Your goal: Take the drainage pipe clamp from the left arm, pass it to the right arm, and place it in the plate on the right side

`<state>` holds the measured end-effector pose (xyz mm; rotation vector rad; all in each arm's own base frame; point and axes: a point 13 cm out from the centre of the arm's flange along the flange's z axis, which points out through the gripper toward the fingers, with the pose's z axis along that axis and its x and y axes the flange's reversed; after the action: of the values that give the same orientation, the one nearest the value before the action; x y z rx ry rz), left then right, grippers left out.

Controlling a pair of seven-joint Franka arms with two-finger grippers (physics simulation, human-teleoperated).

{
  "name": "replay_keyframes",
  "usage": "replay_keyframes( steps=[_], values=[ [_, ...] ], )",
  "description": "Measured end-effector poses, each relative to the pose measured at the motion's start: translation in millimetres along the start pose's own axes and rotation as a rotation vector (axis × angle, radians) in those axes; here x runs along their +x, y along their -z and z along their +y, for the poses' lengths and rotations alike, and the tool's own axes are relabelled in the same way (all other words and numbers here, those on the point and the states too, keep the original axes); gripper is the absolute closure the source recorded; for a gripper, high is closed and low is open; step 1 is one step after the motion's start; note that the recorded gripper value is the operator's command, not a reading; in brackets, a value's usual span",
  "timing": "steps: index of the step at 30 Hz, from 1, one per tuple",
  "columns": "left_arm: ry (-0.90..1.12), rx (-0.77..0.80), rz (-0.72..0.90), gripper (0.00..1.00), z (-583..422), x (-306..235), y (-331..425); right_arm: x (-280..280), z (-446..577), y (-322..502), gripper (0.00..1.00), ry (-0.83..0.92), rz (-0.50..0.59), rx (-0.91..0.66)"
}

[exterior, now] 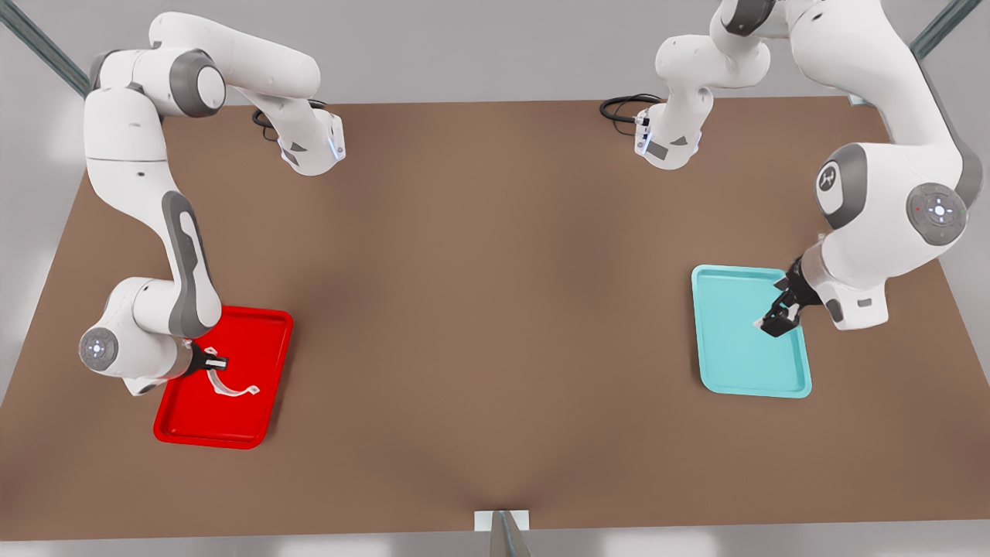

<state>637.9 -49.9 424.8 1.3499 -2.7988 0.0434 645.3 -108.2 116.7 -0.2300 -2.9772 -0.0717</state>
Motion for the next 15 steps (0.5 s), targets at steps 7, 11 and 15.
replay_keyframes(
  steps=[7,11,15],
  values=[
    [-0.336,-0.026,0.014,0.0,3,0,-5,-15,-15,1,0.0,0.089,-0.044,0.006],
    [-0.502,-0.059,-0.014,0.0,-6,-1,-9,-43,60,168,0.0,0.218,-0.258,0.042],
    [-0.629,-0.086,-0.031,0.0,-9,-3,-10,47,171,335,0.0,0.38,-0.363,0.113]
  ],
)
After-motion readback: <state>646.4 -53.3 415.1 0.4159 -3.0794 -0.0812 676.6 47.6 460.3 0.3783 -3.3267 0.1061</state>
